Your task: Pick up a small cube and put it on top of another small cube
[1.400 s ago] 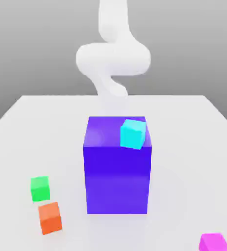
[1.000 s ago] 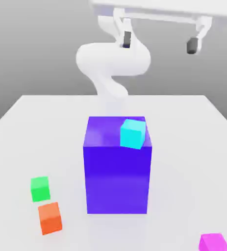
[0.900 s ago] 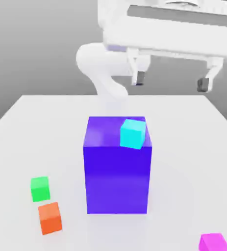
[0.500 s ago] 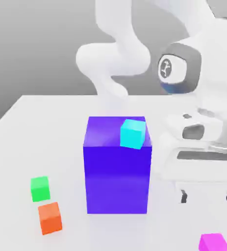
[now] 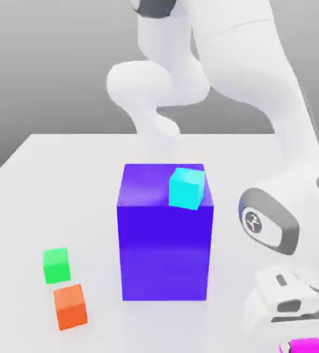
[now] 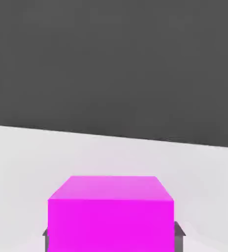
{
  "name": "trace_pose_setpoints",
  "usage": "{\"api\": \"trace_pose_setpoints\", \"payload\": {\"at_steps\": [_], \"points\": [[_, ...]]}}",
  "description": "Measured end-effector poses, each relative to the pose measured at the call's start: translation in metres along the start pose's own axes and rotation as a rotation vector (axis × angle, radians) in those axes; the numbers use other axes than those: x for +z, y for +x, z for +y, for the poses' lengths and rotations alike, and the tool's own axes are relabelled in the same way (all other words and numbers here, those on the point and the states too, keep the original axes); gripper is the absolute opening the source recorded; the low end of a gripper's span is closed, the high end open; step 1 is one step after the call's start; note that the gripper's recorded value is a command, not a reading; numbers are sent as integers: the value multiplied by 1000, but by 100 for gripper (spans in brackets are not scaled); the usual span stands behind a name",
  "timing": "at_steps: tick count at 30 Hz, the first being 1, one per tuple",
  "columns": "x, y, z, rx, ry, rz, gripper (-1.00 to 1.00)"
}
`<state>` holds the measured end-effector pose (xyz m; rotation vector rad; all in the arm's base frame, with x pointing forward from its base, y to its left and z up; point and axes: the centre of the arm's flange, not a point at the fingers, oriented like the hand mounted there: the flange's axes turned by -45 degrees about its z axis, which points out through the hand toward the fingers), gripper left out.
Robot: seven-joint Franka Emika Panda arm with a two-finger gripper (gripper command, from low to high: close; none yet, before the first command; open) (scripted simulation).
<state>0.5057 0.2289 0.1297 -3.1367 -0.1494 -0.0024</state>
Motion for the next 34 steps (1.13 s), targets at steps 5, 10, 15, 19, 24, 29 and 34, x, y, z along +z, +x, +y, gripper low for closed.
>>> {"api": "trace_pose_setpoints", "payload": {"at_steps": [5, 10, 15, 19, 24, 29, 34], "points": [[-56, 2, 0, 1, 4, 7, -100], [-88, 3, 104, 298, -8, 33, -100], [-101, -37, 227, 697, -31, 30, -100], [-111, -97, 326, 1073, -37, 32, -100], [-119, -214, 424, 1625, -15, 24, -100], [-75, -240, 427, 1741, -3, 3, -100], [-55, -241, 425, 1741, -2, 2, 100]]}}
